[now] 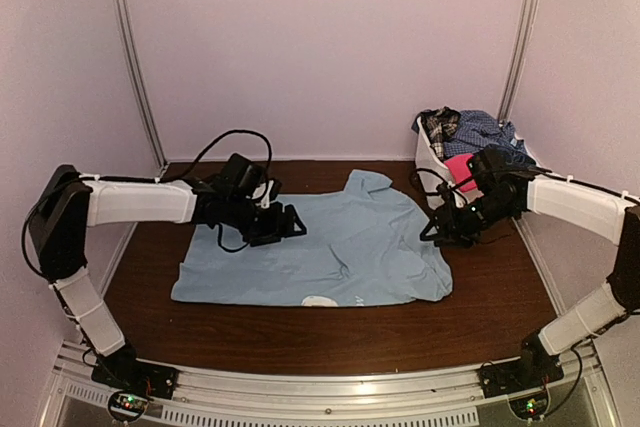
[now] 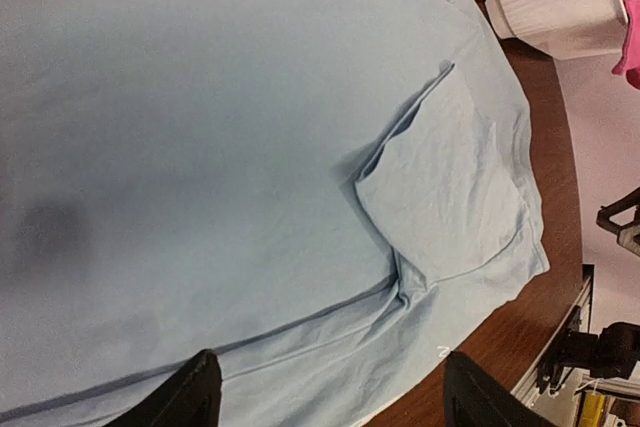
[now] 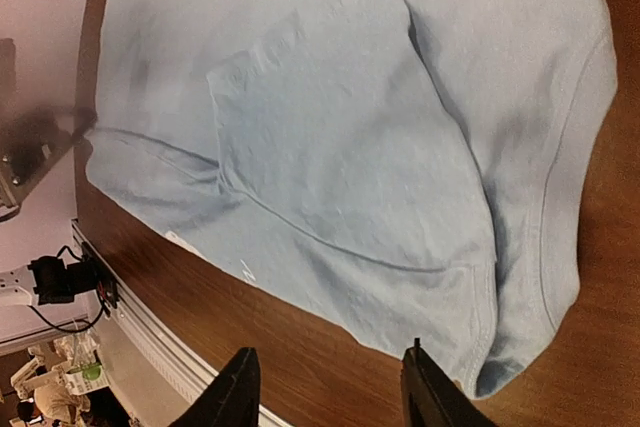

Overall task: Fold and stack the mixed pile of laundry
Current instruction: Smooth out the 1/3-folded T-shirt at the center of the board.

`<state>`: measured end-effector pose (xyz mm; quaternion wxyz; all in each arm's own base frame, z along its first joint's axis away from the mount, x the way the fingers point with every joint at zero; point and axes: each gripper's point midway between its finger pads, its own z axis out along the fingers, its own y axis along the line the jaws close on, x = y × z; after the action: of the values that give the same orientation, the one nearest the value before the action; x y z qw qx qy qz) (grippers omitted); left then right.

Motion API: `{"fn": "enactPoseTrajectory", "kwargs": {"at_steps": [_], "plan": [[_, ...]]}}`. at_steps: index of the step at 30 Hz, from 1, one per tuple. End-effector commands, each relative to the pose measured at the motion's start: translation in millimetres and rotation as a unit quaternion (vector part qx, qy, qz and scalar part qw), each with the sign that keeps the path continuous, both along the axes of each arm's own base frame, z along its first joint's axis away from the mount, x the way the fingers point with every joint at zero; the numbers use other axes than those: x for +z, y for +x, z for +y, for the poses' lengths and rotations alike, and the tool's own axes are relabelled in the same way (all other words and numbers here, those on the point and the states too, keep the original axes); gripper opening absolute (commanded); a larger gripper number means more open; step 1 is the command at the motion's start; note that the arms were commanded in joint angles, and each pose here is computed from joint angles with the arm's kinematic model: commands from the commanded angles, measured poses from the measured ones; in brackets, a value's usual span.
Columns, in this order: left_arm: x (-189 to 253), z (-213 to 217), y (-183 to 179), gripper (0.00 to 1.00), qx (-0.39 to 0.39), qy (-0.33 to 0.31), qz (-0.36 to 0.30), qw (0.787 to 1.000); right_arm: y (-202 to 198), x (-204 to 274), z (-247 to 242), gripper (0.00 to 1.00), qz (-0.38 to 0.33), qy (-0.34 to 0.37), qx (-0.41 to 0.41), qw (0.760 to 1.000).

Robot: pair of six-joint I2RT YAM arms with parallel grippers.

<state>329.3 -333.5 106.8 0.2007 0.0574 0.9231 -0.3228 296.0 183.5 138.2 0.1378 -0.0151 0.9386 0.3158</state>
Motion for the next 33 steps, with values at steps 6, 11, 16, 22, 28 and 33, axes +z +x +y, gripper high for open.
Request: {"fn": "enactPoseTrajectory", "kwargs": {"at_steps": [6,11,16,22,28,33], "plan": [[-19,69,-78,0.8,-0.005,0.058,0.056,0.997,-72,-46,-12,0.42,0.075,-0.007,0.047,0.996],[-39,106,-88,0.8,0.036,0.071,0.088,0.993,-58,-78,-12,0.41,0.106,-0.012,0.019,0.994],[-65,158,-93,0.8,0.095,0.103,0.126,0.982,-55,-118,-34,0.39,0.151,-0.057,-0.016,0.987],[-85,196,-103,0.8,0.133,0.143,0.157,0.968,-63,-139,-55,0.38,0.176,-0.122,-0.018,0.977],[-92,199,-134,0.78,0.151,0.117,0.198,0.961,-82,-123,-52,0.36,0.19,-0.104,-0.037,0.976],[-100,208,-170,0.75,0.172,0.098,0.226,0.954,-113,-117,-47,0.36,0.214,-0.093,-0.04,0.972]]}}
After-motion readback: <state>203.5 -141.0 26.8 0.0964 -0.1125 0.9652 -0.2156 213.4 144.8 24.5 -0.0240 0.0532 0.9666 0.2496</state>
